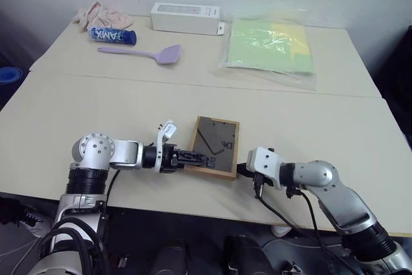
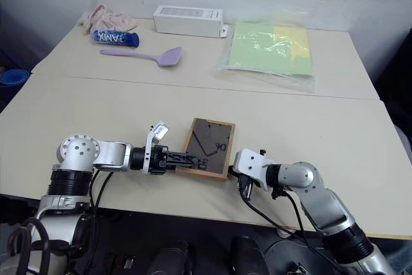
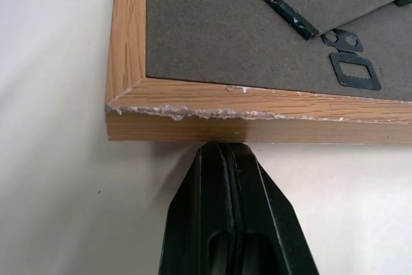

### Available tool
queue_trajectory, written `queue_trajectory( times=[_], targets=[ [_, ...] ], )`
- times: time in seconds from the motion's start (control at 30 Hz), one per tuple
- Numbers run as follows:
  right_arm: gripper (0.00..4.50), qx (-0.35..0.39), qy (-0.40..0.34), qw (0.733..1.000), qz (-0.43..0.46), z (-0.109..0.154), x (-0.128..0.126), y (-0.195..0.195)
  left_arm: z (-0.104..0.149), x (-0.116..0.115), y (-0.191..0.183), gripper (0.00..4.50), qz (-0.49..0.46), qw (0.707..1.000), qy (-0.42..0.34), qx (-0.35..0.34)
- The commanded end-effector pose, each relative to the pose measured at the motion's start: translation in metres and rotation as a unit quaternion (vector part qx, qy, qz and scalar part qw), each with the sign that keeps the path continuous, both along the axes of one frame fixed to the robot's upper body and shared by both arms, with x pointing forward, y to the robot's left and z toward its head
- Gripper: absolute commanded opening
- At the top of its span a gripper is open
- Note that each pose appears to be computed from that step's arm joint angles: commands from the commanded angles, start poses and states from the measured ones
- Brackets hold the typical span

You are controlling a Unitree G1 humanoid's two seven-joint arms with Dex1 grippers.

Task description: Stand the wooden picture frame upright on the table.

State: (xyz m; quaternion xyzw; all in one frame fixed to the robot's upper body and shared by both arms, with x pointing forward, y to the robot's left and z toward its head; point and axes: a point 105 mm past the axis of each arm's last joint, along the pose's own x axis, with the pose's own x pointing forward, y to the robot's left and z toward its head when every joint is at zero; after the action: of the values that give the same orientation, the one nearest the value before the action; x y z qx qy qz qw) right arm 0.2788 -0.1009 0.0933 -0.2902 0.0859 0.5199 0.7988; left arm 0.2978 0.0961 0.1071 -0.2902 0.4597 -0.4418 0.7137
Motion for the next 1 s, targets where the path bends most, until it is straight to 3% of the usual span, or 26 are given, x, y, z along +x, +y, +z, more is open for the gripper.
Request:
queue_trajectory(
  times=[0.03, 0.13, 0.27, 0.37, 0.53, 0.77, 1.0],
  targets=[
    [0.00, 0.004, -0.024, 1.000, 0.009, 0.012, -0.003, -0.004, -0.007, -0.006, 0.000, 1.95, 0.002, 1.000, 0.026, -0.010],
    [0.00, 0.009, -0.033, 0.999, 0.008, 0.016, -0.002, -0.013, -0.005, -0.010, -0.003, 1.36, 0.004, 0.999, 0.023, -0.033],
    [0.00, 0.063, -0.028, 0.998, -0.014, 0.030, 0.002, -0.025, -0.002, -0.017, -0.004, 1.28, 0.005, 0.999, 0.011, -0.053],
    [0.55, 0.146, -0.003, 0.989, -0.027, 0.056, 0.002, -0.040, 0.007, -0.017, 0.007, 1.28, 0.034, 0.996, -0.031, -0.073],
    [2.08, 0.264, 0.073, 0.962, 0.010, 0.090, -0.008, -0.030, 0.032, -0.011, 0.024, 1.28, 0.060, 0.967, -0.235, -0.074],
    [4.35, 0.267, 0.133, 0.954, 0.025, 0.098, 0.003, 0.006, 0.022, -0.020, 0.022, 1.28, -0.011, 0.942, -0.332, -0.039],
    [4.47, 0.259, 0.144, 0.953, 0.060, 0.097, 0.013, 0.044, 0.021, -0.021, 0.014, 1.28, -0.028, 0.939, -0.341, -0.048]
  ],
)
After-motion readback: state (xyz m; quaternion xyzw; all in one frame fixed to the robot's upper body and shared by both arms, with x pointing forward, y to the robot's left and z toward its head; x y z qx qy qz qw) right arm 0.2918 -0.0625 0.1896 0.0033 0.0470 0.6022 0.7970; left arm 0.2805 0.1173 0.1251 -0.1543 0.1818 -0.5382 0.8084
